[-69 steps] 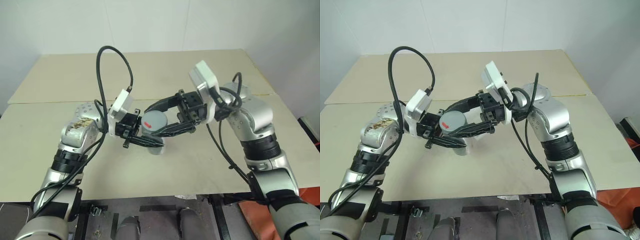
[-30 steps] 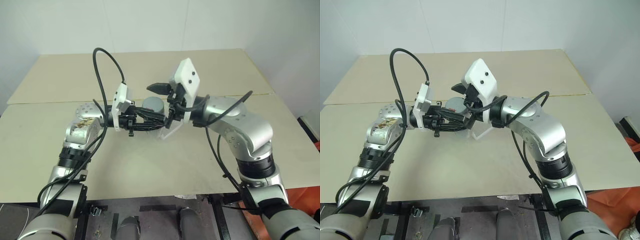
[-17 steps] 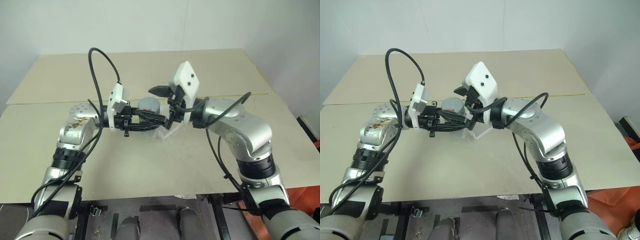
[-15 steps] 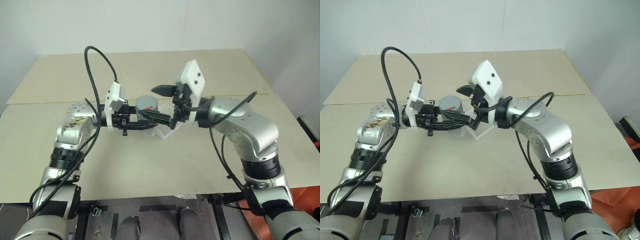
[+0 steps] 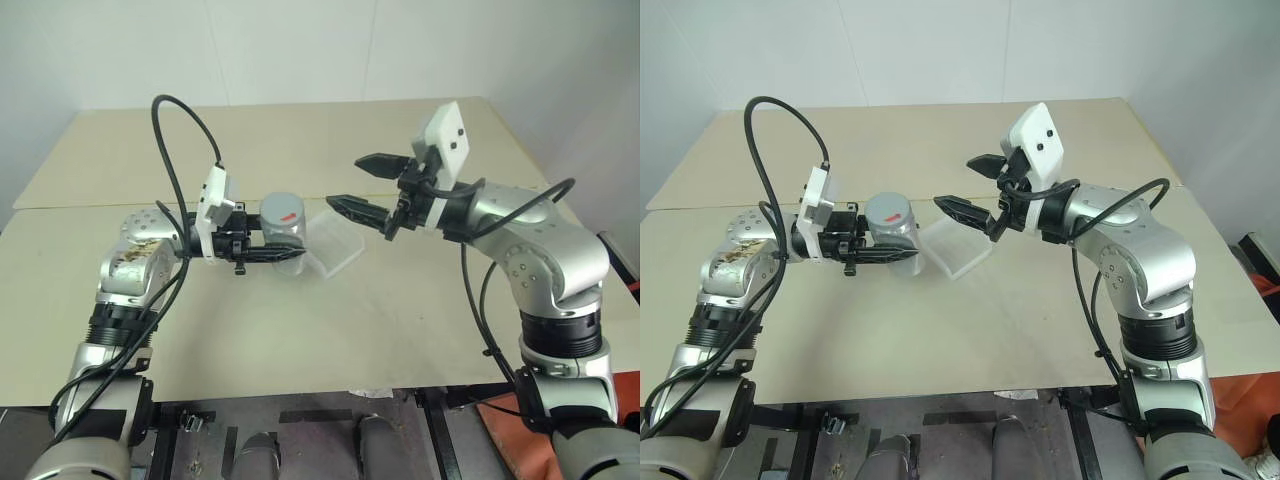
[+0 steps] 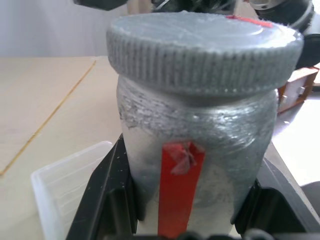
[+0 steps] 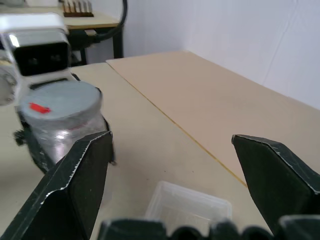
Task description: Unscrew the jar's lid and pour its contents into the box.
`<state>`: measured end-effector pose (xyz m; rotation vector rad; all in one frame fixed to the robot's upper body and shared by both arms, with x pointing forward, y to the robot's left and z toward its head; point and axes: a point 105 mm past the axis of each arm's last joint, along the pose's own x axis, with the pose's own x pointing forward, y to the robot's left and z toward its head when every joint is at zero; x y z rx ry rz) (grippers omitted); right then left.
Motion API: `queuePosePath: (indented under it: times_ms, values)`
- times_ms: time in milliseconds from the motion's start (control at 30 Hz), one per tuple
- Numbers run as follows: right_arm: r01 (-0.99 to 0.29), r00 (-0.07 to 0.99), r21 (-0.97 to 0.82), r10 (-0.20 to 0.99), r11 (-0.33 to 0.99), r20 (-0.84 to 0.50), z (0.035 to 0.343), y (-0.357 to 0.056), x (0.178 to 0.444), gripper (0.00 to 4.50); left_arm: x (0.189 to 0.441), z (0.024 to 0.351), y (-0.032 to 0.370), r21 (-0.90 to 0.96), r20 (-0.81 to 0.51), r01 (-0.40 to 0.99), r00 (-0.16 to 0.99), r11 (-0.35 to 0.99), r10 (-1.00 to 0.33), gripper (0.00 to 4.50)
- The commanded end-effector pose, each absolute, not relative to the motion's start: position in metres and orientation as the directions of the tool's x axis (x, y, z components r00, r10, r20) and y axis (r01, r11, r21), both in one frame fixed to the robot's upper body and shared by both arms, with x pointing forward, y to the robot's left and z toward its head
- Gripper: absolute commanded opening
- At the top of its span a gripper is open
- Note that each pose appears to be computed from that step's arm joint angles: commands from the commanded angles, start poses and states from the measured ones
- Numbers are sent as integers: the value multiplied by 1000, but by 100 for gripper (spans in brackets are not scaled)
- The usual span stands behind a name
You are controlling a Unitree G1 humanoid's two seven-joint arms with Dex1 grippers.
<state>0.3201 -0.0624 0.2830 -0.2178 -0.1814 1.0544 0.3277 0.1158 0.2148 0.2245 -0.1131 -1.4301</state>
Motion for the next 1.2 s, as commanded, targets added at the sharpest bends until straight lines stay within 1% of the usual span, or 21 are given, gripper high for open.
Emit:
queuePosePath:
  times_ms: [33, 200, 367, 567, 700, 967, 1200]
  values:
    - [-841, 403, -343, 908, 417, 116, 308, -49, 299, 447, 330, 226, 112, 239, -13, 961, 145, 138, -989, 193]
    - [-863, 357, -344, 928, 370, 104, 302, -25, 296, 447, 334, 223, 94, 239, -11, 966, 105, 99, -994, 193]
    - [-870, 352, -341, 933, 356, 75, 294, -10, 301, 447, 334, 226, 86, 247, 1, 966, 81, 79, -997, 193]
    - [-870, 362, -327, 928, 370, 87, 293, -1, 306, 447, 331, 225, 88, 248, 2, 966, 78, 76, -997, 193]
    - [-864, 379, -325, 922, 384, 80, 290, -5, 310, 447, 330, 225, 92, 249, 0, 965, 83, 80, -997, 193]
    - [-840, 428, -340, 902, 423, 65, 288, -25, 317, 447, 329, 226, 97, 252, 1, 963, 100, 97, -995, 193]
    - [-807, 493, -344, 869, 479, 53, 284, -47, 325, 447, 329, 233, 103, 265, 3, 959, 106, 103, -994, 193]
